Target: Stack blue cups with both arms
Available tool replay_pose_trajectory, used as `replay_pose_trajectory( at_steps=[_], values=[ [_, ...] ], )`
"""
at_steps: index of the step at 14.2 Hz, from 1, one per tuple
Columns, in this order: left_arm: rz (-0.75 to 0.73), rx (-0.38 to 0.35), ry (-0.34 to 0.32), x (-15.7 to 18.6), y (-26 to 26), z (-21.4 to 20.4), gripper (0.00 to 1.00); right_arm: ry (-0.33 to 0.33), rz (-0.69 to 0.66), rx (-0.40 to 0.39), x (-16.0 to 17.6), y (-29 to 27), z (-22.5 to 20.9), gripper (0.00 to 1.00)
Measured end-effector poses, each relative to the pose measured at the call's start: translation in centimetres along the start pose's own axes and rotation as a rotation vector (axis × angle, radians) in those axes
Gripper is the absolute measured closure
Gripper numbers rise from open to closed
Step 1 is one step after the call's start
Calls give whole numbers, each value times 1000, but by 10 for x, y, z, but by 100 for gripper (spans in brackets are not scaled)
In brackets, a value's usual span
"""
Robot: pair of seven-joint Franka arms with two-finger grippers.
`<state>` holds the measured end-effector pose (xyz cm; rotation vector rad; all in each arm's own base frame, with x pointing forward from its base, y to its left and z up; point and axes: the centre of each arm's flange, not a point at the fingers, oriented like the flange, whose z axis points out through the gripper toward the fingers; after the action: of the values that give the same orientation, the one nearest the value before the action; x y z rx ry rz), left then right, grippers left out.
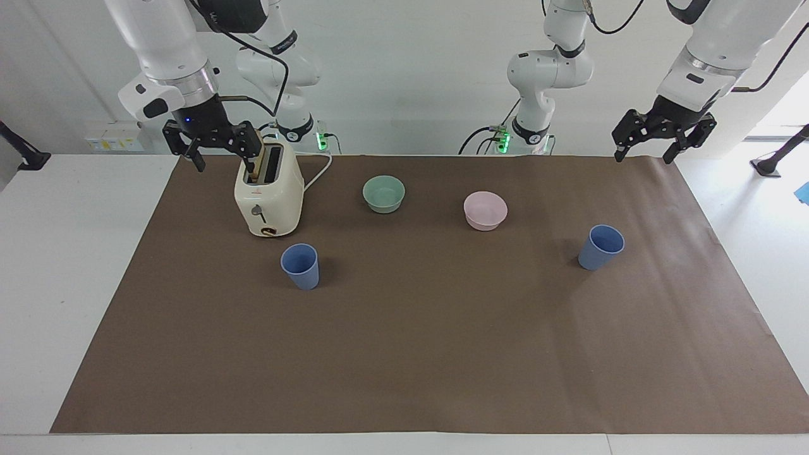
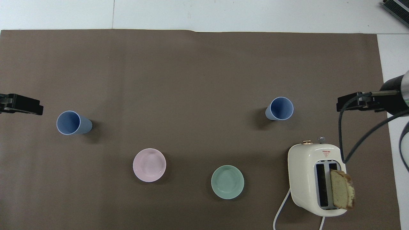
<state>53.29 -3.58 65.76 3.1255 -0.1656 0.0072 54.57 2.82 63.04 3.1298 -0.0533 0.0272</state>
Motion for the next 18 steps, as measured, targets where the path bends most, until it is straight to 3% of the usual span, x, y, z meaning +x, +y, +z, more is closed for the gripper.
replay_pose_trajectory(
  at_steps=[6, 10, 18],
  values=[
    [-10, -1, -24, 1, -6, 18, 0, 0, 0, 0, 0, 0, 0, 0],
    [-70, -3, -36, 8, -39, 73, 0, 0, 0, 0, 0, 0, 0, 0],
    [-147, 2, 13, 4, -82, 186, 0, 0, 0, 0, 0, 0, 0, 0]
  ],
)
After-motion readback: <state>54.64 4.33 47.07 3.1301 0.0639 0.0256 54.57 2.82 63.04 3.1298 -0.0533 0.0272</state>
